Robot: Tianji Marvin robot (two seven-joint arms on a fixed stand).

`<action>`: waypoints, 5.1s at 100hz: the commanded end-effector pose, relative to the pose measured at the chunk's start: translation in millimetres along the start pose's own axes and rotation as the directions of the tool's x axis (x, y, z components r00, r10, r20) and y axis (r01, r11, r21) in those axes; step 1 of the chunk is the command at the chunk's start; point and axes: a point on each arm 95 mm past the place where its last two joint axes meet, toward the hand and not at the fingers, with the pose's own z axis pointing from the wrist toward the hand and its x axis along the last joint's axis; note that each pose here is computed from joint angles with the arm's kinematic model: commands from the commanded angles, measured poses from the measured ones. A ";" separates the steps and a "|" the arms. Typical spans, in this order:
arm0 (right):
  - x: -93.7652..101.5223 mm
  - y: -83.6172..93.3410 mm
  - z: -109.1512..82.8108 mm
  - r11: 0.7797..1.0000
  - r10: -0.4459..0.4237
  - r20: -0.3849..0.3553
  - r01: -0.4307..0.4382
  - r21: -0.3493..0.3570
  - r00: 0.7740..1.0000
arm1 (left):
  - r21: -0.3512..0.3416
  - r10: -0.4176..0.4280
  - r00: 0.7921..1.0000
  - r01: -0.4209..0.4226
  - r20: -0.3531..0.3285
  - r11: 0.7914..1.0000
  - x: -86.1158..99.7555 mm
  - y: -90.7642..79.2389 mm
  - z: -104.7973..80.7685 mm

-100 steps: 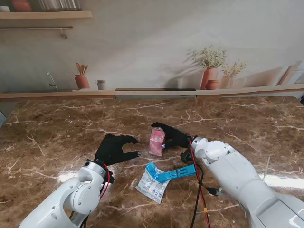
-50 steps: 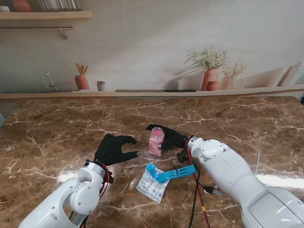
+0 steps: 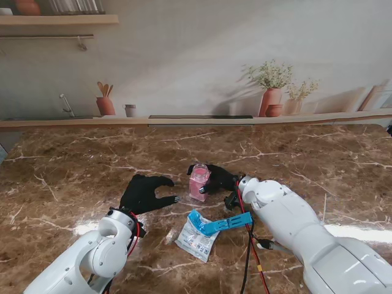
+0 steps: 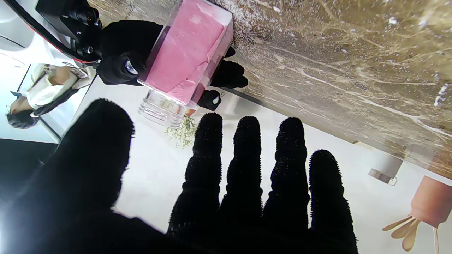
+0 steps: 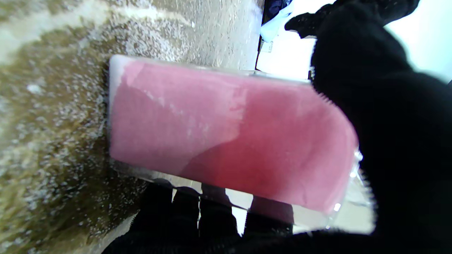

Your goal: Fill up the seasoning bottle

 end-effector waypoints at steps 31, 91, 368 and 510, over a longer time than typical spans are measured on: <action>-12.3 -10.6 0.4 0.992 0.010 0.015 -0.008 -0.123 1.000 | -0.002 0.004 1.000 -0.004 0.007 1.000 -1.4 0.6 -3.0; -10.8 14.0 -18.4 0.967 0.012 0.030 -0.004 -0.255 0.999 | 0.006 -0.001 1.000 0.001 0.010 1.000 -3.4 0.6 -4.1; 57.6 30.7 -78.6 0.766 -0.365 0.022 0.314 -0.562 0.931 | -0.185 0.173 0.984 -0.179 -0.043 0.966 -37.6 -60.1 -45.3; -44.1 26.5 -79.3 0.818 -0.142 0.146 0.199 -0.539 0.979 | -0.160 0.147 0.988 -0.153 -0.048 0.975 -28.1 -47.2 -34.2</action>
